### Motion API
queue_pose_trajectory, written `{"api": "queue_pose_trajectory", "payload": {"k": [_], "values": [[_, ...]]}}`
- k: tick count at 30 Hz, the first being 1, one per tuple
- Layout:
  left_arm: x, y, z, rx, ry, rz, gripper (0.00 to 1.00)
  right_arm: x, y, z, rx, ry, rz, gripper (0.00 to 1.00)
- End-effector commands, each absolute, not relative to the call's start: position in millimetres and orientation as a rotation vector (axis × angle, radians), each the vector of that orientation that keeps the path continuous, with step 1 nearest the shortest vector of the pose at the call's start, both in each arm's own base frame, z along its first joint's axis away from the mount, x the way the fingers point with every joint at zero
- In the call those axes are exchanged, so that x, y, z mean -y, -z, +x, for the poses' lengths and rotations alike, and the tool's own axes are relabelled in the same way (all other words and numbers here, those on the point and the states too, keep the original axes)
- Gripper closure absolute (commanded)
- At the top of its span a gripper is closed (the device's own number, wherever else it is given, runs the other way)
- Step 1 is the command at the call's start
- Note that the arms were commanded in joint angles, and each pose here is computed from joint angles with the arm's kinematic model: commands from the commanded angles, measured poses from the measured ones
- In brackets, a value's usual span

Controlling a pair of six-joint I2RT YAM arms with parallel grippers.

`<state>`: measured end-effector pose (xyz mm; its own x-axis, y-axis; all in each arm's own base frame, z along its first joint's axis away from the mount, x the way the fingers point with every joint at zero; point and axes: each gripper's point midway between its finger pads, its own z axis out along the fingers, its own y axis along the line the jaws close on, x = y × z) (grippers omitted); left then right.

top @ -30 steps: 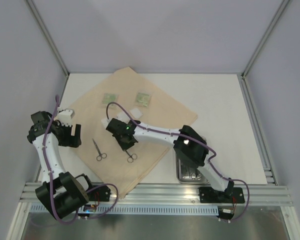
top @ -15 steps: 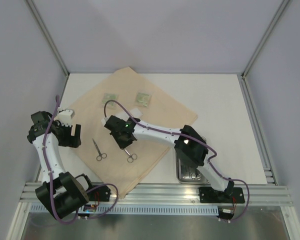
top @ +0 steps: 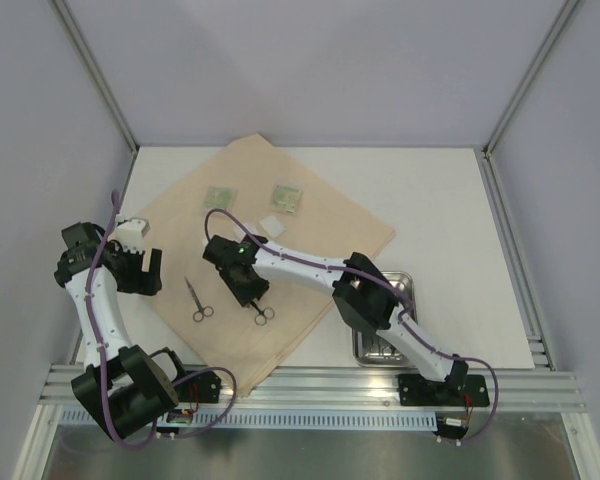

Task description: Prepare the surgical pack

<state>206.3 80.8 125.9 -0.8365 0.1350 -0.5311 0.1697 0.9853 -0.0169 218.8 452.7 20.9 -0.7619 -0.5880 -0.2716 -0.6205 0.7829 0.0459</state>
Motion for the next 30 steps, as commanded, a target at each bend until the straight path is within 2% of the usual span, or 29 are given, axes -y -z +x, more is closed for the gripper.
{"api": "queue_pose_trajectory", "payload": {"k": [1,10,13,16,17,20,30], "values": [[-84.3,-133.7,210.0,-2.535,0.052,0.242,0.09,-450.2,-11.8,208.4,-2.782,-0.19,-0.985,0.62],[-84.4,-133.2,210.8,-2.532,0.052,0.241,0.08,-439.7,31.6,215.2,-2.799,-0.039,-1.019,0.62],[-84.6,-132.6,210.4,-2.534,0.051,0.244,0.08,-430.8,42.5,216.5,-2.808,0.038,-1.04,0.65],[-85.6,-131.8,209.7,-2.536,0.042,0.251,0.08,-419.3,54.4,214.4,-2.822,0.101,-1.047,0.8],[-85.6,-132.2,209.7,-2.537,0.042,0.249,0.08,-419.6,53.4,214.2,-2.819,0.101,-1.043,0.88],[-85.4,-131.8,210.1,-2.537,0.048,0.241,0.08,-423.4,42.1,215.8,-2.791,0.081,-1.038,0.99],[-86.6,-133.7,211.0,-2.54,0.044,0.244,0.08,-465.2,-46.7,233.6,-2.596,-0.205,-0.927,0.99]]}}
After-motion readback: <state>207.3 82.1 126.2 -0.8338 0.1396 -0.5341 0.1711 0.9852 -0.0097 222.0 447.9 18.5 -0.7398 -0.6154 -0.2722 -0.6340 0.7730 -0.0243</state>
